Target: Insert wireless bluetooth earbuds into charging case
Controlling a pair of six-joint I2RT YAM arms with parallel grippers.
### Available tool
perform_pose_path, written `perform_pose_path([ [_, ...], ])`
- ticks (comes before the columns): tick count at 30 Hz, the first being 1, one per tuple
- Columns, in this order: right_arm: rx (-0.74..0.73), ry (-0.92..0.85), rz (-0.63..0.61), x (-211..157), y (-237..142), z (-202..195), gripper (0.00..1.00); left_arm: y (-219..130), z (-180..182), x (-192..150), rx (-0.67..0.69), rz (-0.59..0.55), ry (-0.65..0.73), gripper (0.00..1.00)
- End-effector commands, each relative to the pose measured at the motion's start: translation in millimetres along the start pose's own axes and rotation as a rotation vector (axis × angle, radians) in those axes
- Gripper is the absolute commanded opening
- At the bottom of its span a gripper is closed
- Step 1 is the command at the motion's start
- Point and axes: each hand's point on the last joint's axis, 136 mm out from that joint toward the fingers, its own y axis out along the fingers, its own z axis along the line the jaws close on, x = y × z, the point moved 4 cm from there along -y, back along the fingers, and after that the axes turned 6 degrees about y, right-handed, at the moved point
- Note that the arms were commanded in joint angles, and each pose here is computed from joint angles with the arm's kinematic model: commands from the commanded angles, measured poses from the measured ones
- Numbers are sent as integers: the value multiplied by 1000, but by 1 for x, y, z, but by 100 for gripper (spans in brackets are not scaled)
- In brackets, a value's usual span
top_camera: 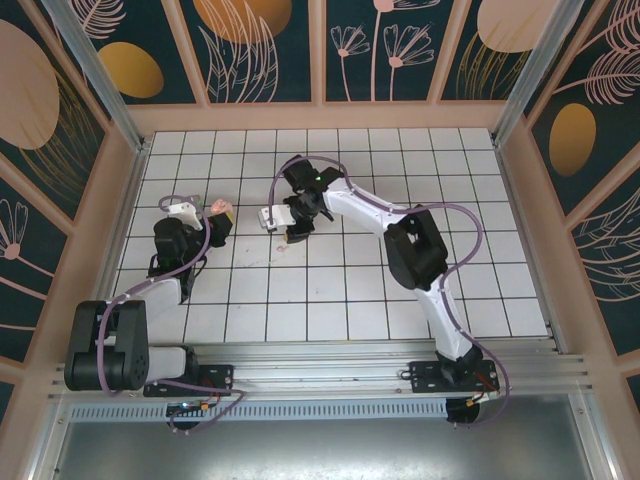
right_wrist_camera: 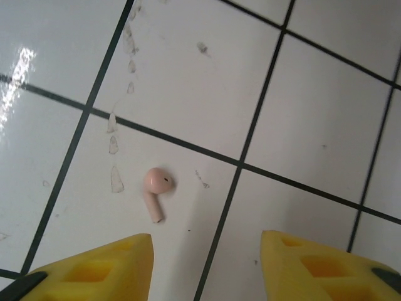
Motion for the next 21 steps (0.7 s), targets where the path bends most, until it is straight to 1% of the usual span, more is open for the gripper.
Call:
perform_pose_path([
  [1, 64, -76, 33, -1, 8, 9, 48, -2, 2, 2, -3, -21, 7, 9],
  [11, 144, -81, 22, 6, 38, 18, 45, -4, 2, 2, 4, -16, 17, 9],
  [21, 187, -64, 22, 5, 53, 22, 43, -4, 2, 1, 11, -11, 33, 9],
])
